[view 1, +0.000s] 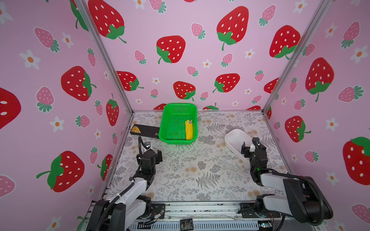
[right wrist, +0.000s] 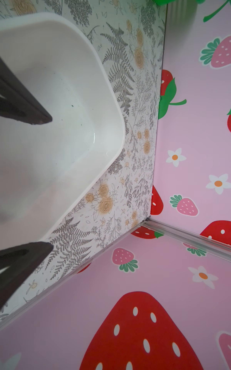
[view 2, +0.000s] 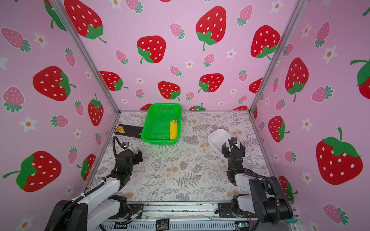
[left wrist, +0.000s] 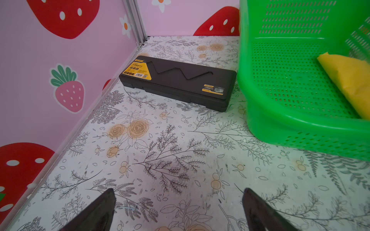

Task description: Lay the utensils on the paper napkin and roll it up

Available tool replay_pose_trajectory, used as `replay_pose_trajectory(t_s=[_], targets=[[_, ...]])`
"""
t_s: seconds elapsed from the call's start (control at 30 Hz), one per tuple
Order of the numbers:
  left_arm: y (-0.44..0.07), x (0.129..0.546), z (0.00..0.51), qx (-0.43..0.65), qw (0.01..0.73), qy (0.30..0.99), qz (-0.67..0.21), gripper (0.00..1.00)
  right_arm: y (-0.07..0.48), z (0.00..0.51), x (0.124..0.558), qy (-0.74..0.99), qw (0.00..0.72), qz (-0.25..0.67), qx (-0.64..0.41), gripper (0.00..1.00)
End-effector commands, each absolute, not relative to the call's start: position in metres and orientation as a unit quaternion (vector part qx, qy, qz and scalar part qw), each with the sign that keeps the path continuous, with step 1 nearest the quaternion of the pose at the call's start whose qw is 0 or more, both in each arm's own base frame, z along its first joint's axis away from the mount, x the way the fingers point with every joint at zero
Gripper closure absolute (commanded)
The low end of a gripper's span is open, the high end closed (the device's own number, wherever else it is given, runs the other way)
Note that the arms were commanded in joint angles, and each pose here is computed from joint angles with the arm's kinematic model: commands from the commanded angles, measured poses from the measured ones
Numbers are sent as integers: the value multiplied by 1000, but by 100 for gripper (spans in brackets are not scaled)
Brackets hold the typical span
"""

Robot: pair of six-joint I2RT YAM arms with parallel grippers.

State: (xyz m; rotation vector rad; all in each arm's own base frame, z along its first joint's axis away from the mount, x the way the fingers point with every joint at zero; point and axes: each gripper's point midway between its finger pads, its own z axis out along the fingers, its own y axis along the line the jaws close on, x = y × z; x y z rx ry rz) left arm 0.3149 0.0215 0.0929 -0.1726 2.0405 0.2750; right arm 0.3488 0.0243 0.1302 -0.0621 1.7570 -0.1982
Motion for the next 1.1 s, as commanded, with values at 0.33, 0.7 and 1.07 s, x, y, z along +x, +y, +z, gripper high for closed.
replay_pose_trajectory(t_s=[0.33,0.7,1.07], targets=[[21,377,120,-64,586,806,50,1,24,141,357,722,686,-80,-39,6],[31,394,90,-83,563,820,56,1,21,126,373,742,664,-90,-29,5],[36,396,89,-96,549,826,80,1,10,124,377,748,656,-101,1,0]])
